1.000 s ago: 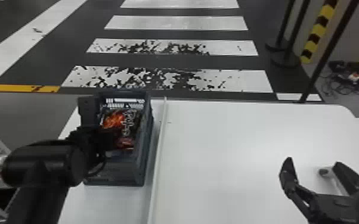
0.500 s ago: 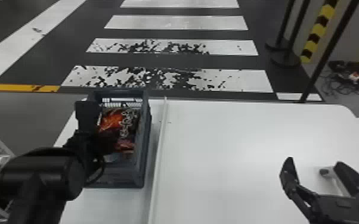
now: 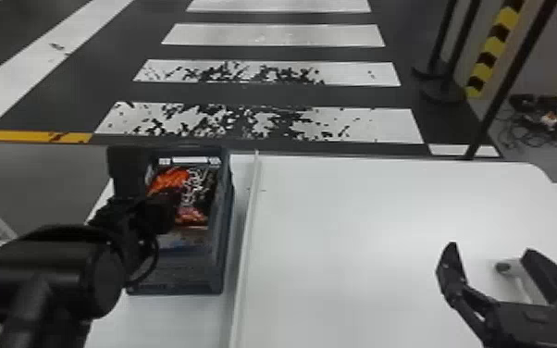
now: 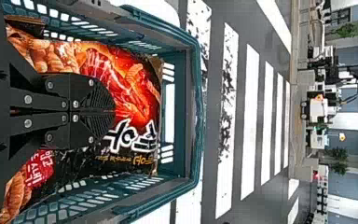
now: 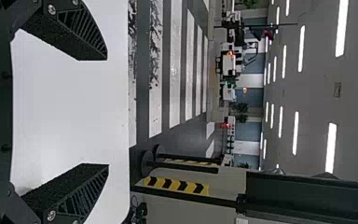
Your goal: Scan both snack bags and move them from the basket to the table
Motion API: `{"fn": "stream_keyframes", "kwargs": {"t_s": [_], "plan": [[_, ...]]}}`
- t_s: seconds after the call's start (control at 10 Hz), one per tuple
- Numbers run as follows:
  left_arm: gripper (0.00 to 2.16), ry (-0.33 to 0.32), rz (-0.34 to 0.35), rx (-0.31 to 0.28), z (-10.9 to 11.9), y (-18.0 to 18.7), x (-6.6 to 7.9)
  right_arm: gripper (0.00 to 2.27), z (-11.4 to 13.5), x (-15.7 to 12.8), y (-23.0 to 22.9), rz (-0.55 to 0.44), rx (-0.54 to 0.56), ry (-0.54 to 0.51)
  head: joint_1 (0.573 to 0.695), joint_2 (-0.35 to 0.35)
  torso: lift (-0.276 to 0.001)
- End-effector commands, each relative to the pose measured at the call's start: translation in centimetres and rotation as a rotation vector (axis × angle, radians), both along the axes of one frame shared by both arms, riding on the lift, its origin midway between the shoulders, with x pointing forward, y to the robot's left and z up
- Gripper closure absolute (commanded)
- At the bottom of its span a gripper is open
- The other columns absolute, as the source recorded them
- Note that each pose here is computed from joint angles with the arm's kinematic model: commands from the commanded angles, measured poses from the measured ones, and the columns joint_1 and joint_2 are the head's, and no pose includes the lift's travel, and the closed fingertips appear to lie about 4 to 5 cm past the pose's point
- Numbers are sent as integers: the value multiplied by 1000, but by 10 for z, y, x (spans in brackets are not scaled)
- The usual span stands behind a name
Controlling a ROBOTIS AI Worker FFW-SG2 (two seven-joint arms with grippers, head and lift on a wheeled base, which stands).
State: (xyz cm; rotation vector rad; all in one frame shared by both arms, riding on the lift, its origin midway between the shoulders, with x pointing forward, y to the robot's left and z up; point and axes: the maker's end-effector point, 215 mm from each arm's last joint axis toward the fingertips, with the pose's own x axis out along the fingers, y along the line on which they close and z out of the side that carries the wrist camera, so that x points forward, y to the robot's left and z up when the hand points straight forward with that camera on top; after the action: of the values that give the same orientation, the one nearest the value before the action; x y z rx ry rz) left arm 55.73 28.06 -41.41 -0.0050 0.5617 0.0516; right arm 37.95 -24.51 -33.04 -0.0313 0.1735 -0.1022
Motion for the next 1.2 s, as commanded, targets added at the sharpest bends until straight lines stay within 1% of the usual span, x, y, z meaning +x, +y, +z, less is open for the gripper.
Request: {"fn": "stream_keyframes", "kwargs": {"t_s": [0.0,0.3,0.4,0.5,0.6,0.8,1.0,1.1], "plan": [[2138,9,-5,8,5,-4,-9,110,0,0,1,3,-1,0,695,43,-98],[2138,-11,4,32,24,-5,-22,110,2,0,2,7,2,-6,695,42,-98],[2138,-27,8,35,32,-3,-27,110,4,-1,3,9,4,-7,695,42,-98],[2138,-38,10,38,37,-4,-26,110,6,-2,3,10,3,-9,695,41,-98],[2138,-40,15,43,38,-4,-28,110,8,-3,2,10,3,-13,695,43,-98],[2138,-64,16,47,50,-5,-30,110,11,-6,1,9,2,-20,695,43,-98],[2138,-72,28,62,53,-4,-32,110,13,-8,1,8,2,-20,695,41,-98],[2138,-85,24,65,61,-6,-34,110,14,-9,0,8,0,-21,695,42,-98]]}}
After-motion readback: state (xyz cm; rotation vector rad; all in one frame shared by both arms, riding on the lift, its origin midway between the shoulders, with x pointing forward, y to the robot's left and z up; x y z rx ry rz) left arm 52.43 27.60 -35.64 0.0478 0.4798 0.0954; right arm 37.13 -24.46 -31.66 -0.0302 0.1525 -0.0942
